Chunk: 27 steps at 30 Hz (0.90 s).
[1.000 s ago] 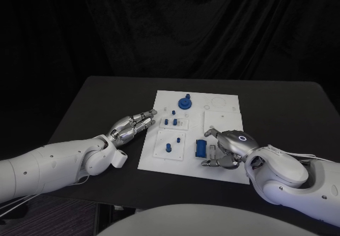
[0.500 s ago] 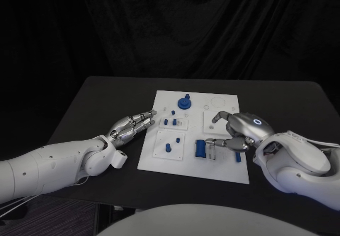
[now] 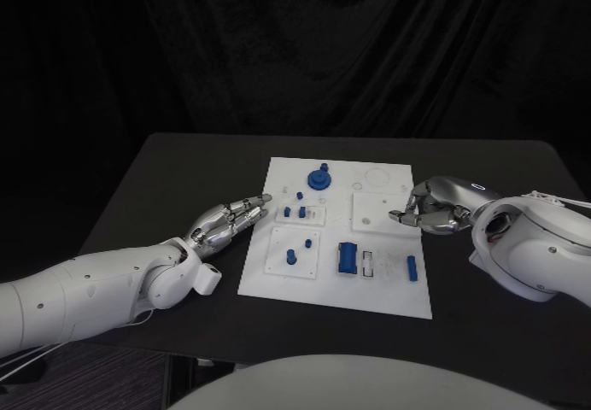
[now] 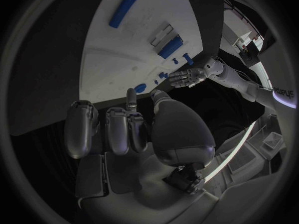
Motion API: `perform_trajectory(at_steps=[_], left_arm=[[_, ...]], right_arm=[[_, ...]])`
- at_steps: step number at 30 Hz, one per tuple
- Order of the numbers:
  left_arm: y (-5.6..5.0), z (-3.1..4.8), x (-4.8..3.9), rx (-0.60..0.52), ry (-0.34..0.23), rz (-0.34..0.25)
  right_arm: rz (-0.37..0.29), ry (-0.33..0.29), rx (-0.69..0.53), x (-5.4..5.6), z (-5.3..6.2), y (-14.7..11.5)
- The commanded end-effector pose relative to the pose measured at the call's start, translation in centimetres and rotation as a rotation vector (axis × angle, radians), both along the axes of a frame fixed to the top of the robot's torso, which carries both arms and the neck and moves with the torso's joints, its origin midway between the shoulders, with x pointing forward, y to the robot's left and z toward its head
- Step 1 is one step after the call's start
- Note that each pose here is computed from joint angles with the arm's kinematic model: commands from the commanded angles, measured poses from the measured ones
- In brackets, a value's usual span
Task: Assemble the parts on the task board
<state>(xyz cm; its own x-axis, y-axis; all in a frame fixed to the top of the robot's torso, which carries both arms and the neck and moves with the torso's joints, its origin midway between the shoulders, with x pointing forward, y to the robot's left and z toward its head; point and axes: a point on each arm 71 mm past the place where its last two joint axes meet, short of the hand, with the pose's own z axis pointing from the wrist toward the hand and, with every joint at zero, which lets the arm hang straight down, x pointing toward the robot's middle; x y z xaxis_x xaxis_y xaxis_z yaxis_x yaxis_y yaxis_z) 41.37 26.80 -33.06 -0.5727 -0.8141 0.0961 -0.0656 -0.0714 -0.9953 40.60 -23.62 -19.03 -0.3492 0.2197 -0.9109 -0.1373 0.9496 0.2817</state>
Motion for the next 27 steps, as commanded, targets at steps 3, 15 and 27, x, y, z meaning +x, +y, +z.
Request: perform_trajectory(at_steps=[3,15,27], left_arm=[[0.4,1.24,-0.38,-0.046,-0.165,0.076],[0.7,2.95,-1.62,-0.113,-0.178,0.117],[0.9,5.05,-1.48,-0.154,-0.169,0.107]], right_arm=[[-0.124,0.281,-0.012,-0.6,-2.3,-2.0],[-0.165,0.392,-0.055,-1.7,-4.6,-3.2],[-0.127,0.38,-0.119,-2.2,-5.8,-2.6]])
